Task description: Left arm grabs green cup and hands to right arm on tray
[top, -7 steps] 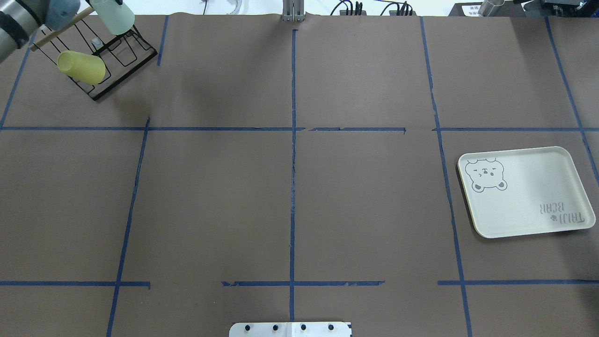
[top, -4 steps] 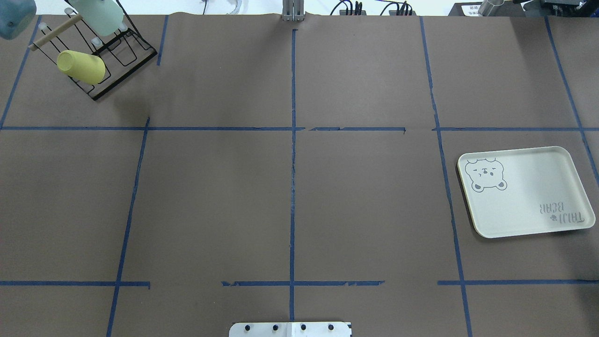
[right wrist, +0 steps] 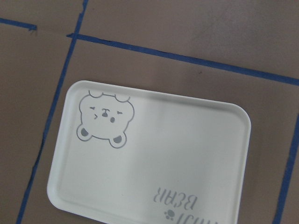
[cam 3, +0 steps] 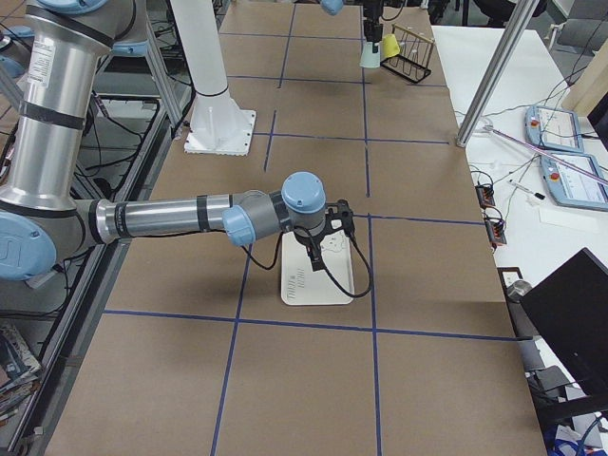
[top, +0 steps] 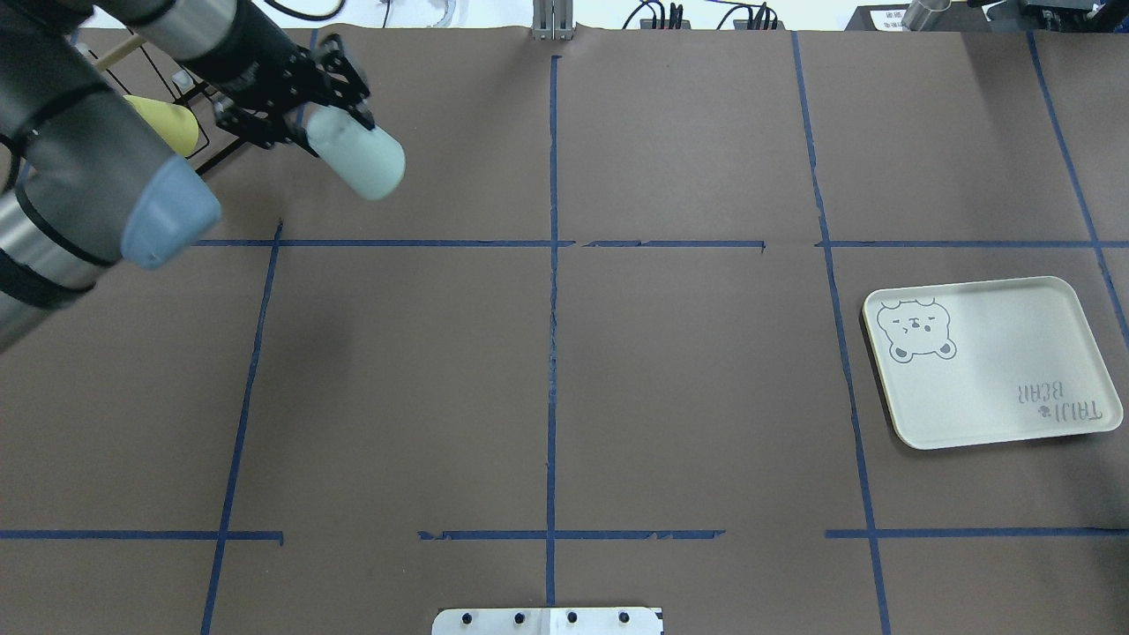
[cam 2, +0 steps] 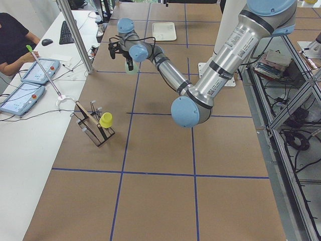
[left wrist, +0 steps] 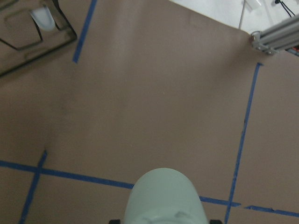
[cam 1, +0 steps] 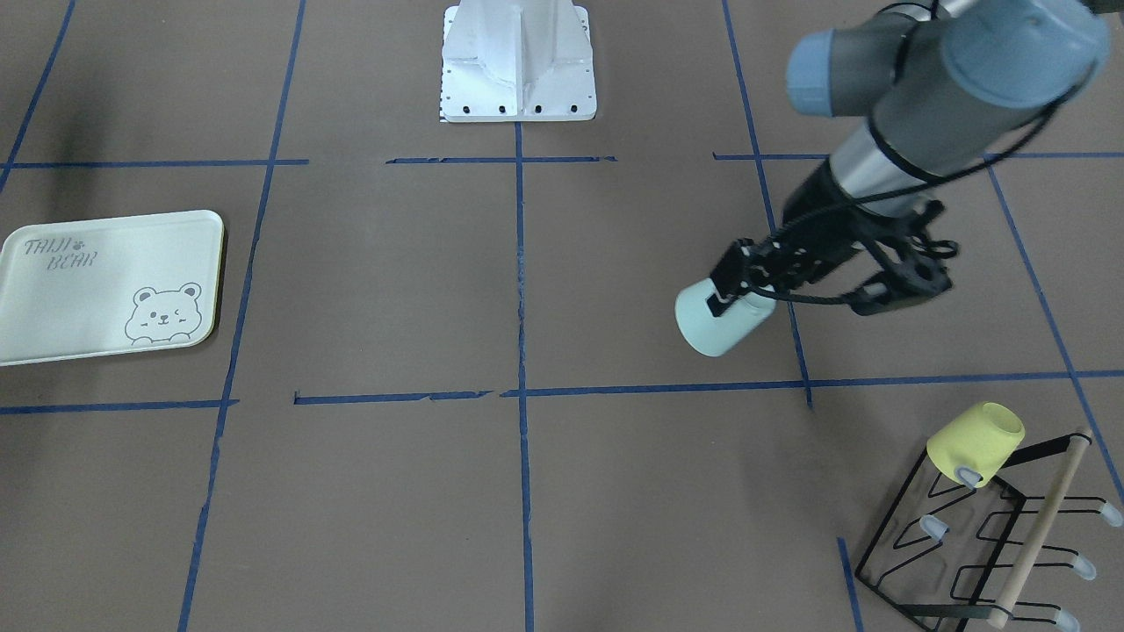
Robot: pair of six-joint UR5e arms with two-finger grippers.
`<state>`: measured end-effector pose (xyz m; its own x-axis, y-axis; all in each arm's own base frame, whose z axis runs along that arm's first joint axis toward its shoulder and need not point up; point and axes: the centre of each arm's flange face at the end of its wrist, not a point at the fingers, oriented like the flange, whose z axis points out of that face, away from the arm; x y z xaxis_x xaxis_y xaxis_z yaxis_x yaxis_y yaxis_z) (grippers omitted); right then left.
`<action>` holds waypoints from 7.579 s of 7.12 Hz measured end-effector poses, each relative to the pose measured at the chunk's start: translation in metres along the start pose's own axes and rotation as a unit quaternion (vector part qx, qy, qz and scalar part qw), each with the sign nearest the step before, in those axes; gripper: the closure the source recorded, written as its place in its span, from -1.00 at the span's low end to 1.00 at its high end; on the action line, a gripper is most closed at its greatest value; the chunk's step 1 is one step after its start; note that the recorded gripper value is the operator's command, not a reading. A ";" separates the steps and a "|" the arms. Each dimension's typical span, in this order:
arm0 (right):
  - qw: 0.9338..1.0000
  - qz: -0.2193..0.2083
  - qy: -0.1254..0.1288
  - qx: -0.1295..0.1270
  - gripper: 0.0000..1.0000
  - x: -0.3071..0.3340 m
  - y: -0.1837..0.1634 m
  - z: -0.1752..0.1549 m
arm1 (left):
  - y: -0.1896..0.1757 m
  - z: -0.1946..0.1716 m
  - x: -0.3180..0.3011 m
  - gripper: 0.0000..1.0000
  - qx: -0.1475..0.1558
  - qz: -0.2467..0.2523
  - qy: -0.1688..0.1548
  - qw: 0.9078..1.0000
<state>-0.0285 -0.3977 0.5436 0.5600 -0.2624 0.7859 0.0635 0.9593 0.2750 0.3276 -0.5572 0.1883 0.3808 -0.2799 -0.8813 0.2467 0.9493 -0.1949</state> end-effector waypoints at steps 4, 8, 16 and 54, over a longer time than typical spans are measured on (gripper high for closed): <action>0.989 0.059 -0.119 0.065 -1.00 -0.117 -0.029 0.020 | 0.179 0.072 0.056 0.84 -0.016 -0.010 0.197 0.980; 0.942 0.154 -0.292 0.053 -1.00 -0.249 -0.069 0.003 | 0.272 0.100 0.035 0.89 -0.068 -0.089 0.444 0.889; 0.839 0.149 -0.522 0.025 -1.00 -0.383 -0.040 -0.004 | 0.287 0.098 -0.001 0.88 -0.237 -0.193 0.550 0.777; 0.965 0.235 -0.078 0.086 1.00 -0.195 -0.138 0.064 | 0.065 0.151 -0.013 -1.00 0.085 0.114 -0.034 0.989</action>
<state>-0.1997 -0.4858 0.3875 0.3621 0.1720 0.9161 -0.3129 0.9482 -0.0544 0.4736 -0.5133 0.2518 0.5014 -0.0761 -0.8618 0.2916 0.9527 0.0855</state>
